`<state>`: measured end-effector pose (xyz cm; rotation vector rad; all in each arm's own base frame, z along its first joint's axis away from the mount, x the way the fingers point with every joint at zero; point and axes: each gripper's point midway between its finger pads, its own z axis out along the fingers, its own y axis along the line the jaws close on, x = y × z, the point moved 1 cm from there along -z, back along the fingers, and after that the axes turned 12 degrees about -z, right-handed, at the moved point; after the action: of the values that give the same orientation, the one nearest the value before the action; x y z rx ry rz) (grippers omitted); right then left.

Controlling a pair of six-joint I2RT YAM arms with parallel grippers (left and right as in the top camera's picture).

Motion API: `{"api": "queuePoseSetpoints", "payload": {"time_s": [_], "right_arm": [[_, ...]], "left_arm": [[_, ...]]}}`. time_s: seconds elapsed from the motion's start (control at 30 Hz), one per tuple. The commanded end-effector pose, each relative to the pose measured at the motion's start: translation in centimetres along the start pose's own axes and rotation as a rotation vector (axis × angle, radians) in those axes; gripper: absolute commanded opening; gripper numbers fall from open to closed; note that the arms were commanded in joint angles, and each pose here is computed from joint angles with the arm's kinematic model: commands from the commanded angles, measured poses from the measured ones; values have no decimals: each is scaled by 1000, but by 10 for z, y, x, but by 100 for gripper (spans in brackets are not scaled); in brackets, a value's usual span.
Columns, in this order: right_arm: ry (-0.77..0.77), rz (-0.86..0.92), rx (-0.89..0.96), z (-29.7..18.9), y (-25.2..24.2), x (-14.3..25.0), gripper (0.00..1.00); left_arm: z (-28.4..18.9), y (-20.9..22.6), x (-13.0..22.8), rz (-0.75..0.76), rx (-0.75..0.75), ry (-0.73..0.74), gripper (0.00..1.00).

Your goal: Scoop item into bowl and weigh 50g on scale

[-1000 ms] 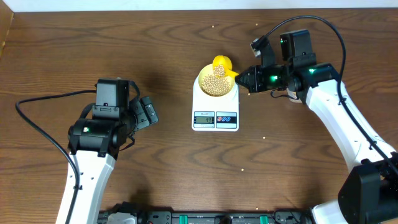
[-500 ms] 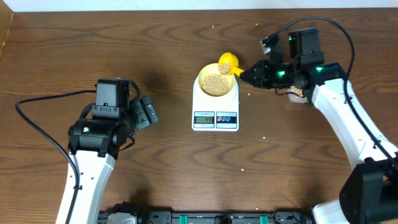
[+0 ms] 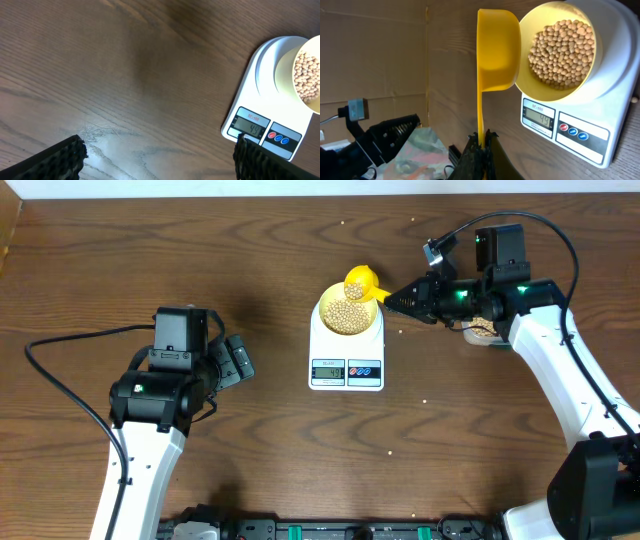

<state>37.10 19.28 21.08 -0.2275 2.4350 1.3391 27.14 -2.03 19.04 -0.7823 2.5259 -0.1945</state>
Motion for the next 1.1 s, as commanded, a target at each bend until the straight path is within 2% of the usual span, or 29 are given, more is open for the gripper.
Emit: {"api": "queuePoseSetpoints", "payload": {"time_s": [0.0, 0.73, 0.87, 1.07], "right_arm": [[19, 25, -35, 2, 2, 3, 1], [1, 72, 22, 2, -8, 1, 1], [-13, -16, 96, 1, -20, -1, 1], [10, -123, 110, 1, -22, 4, 1]], "left_arm": [[-2, 2, -5, -7, -11, -18, 96], [-2, 2, -5, -7, -11, -18, 96], [-2, 2, -5, -7, -11, -18, 96], [-2, 2, -5, -7, -11, -18, 96]]}}
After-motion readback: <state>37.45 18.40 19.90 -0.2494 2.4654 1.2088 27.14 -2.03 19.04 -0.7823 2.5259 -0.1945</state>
